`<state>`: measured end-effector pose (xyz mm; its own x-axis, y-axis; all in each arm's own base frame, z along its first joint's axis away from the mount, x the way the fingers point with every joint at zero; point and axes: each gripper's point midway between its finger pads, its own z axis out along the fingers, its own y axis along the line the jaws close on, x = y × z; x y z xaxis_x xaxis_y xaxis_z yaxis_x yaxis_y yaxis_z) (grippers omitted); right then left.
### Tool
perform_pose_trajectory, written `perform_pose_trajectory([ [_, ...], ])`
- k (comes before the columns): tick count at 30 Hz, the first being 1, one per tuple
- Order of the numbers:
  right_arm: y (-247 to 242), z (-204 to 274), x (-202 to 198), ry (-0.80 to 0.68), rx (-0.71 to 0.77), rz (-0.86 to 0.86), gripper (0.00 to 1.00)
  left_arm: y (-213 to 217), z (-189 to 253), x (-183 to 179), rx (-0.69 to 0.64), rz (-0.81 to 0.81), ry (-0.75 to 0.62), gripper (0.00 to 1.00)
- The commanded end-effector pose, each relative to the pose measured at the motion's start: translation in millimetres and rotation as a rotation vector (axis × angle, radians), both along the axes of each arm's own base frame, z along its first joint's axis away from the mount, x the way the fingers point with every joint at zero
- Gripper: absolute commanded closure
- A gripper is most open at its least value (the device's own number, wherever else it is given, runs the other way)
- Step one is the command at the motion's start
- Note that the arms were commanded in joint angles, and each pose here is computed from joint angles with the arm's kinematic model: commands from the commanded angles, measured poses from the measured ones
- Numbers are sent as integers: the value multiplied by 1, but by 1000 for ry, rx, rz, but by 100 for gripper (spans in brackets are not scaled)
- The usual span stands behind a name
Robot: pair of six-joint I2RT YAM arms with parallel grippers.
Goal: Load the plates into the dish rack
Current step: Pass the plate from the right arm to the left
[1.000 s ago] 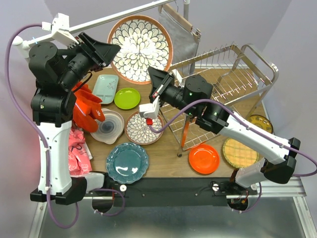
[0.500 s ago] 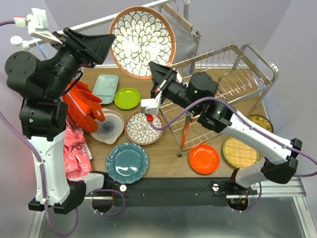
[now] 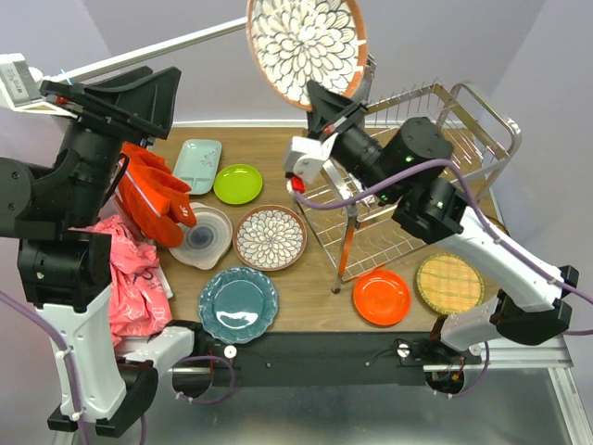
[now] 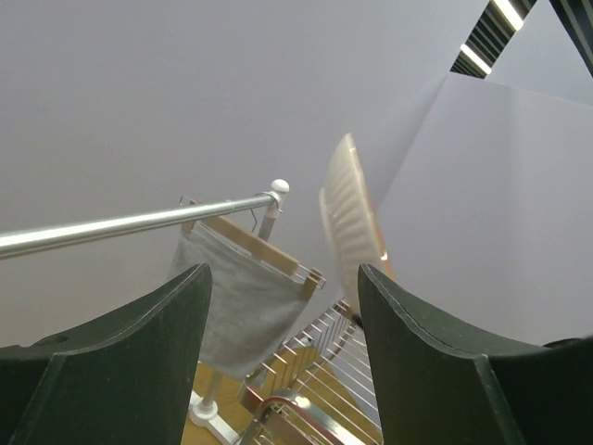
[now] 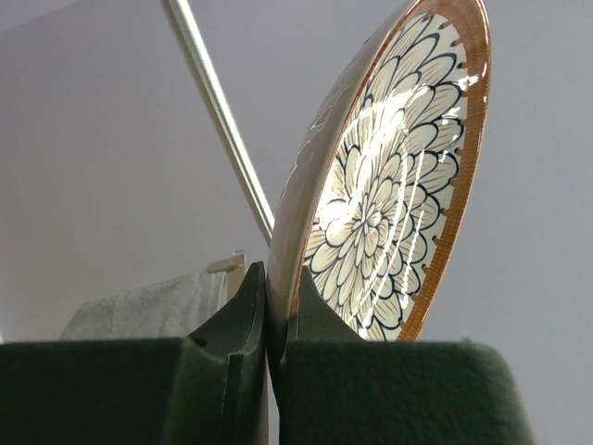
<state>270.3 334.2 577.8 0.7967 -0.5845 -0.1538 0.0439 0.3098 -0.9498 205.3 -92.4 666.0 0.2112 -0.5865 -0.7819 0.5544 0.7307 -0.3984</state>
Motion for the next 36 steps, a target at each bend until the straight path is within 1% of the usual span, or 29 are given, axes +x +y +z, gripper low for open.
perform_pose_trajectory([
  [1,-75,98,-34,9,411,27,99,4,-20,21,18,43,31,27],
  [7,-95,107,-40,128,531,49,99,-4,-38,32,45,7,54,27],
  [12,-123,111,-38,192,632,-2,99,-12,-55,44,69,-27,83,27],
  [17,-154,110,-24,255,724,-37,99,-17,-69,50,90,-52,98,27],
  [25,-202,107,1,288,881,-148,99,-22,-86,59,124,-69,124,27],
  [28,-210,104,9,311,934,-161,99,-24,-91,60,136,-76,125,27],
  [33,-201,98,14,333,902,-149,99,-33,-94,61,176,-128,116,27],
  [36,-195,94,20,324,854,-161,99,-47,-91,62,179,-223,117,27],
])
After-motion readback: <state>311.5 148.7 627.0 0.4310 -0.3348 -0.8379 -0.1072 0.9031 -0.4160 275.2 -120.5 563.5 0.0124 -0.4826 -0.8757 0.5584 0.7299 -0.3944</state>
